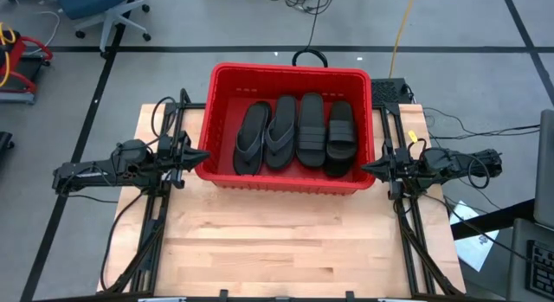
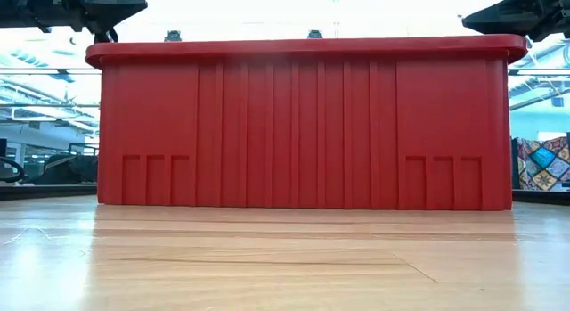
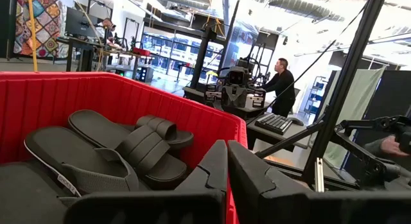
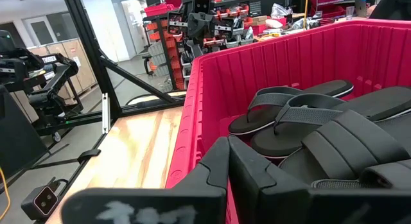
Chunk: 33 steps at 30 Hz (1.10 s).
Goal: Pick and place slides into bin
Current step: Return to Home Position
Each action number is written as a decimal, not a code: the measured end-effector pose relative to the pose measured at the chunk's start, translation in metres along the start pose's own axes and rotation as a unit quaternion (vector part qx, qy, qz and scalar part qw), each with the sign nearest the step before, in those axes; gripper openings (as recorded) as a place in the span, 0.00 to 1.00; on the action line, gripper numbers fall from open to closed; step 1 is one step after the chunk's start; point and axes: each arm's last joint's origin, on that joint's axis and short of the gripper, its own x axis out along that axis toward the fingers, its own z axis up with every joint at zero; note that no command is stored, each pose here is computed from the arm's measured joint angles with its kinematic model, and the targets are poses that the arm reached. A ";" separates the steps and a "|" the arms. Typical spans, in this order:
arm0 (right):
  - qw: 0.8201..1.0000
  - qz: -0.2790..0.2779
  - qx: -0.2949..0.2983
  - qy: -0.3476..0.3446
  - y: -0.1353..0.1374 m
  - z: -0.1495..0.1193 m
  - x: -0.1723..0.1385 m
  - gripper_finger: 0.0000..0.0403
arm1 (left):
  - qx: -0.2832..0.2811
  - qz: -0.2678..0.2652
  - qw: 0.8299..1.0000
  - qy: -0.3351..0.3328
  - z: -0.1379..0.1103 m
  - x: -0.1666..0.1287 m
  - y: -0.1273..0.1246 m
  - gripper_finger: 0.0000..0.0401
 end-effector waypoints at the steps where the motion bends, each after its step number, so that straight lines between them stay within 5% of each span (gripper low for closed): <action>1: 1.000 0.000 0.000 0.000 0.000 0.000 0.000 0.00 | 0.000 0.000 1.000 0.000 0.000 0.000 0.000 0.01; 16: 1.000 0.000 0.000 0.000 0.000 0.000 0.000 0.00 | 0.000 0.000 1.000 0.000 0.000 0.000 0.000 0.07; 33: 1.000 0.000 0.000 0.000 0.000 0.000 0.000 0.00 | 0.000 0.000 1.000 0.000 0.000 0.000 0.000 0.02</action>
